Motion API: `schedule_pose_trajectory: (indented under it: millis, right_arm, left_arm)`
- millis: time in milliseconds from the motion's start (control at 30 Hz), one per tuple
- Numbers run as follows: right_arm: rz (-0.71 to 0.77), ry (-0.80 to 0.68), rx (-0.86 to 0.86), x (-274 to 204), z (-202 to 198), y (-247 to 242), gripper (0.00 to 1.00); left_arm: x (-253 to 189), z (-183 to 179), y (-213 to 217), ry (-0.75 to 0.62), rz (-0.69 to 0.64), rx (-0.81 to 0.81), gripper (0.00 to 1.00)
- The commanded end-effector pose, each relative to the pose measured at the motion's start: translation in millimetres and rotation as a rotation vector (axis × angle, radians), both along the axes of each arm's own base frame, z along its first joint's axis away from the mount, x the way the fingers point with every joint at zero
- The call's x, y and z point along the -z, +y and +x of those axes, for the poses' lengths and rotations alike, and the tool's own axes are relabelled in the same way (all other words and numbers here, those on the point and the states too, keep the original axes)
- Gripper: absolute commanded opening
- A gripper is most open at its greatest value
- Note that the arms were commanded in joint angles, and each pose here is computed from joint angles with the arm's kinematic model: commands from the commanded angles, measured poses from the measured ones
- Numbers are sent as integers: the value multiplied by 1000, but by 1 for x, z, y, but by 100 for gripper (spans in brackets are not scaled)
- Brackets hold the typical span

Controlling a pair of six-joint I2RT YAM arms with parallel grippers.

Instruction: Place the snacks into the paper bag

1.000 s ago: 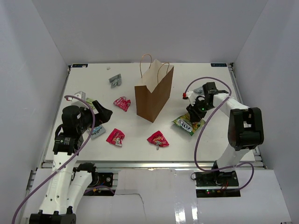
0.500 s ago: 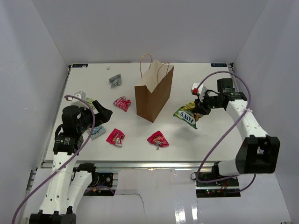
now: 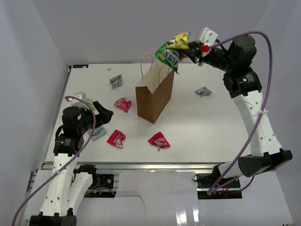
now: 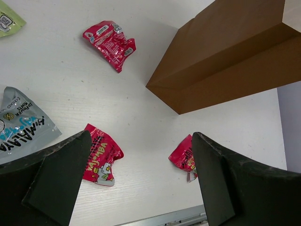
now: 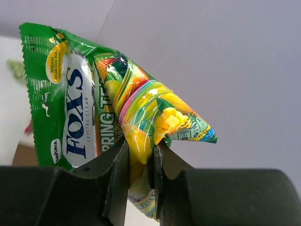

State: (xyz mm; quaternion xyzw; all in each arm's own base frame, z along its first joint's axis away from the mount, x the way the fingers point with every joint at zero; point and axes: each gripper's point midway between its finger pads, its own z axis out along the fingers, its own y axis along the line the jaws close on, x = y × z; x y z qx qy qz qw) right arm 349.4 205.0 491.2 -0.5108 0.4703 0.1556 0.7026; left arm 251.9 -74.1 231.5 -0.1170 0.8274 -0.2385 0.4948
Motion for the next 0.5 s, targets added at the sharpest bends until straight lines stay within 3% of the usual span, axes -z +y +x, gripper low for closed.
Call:
schedule_pose_trajectory:
  millis: [0, 167, 267, 467]
  right_arm:
    - [143, -156, 82, -62, 29, 26, 8]
    - [212, -317, 246, -90, 68, 51, 8]
    - [207, -358, 312, -71, 93, 69, 8]
    - [143, -436, 312, -45, 92, 73, 8]
  left_arm:
    - [-11, -2, -2, -46, -5, 16, 98]
    - [-16, -7, -1, -69, -8, 4, 98]
    - [-16, -7, 1, -66, -3, -3, 98]
    - [-17, -7, 4, -70, 14, -14, 98]
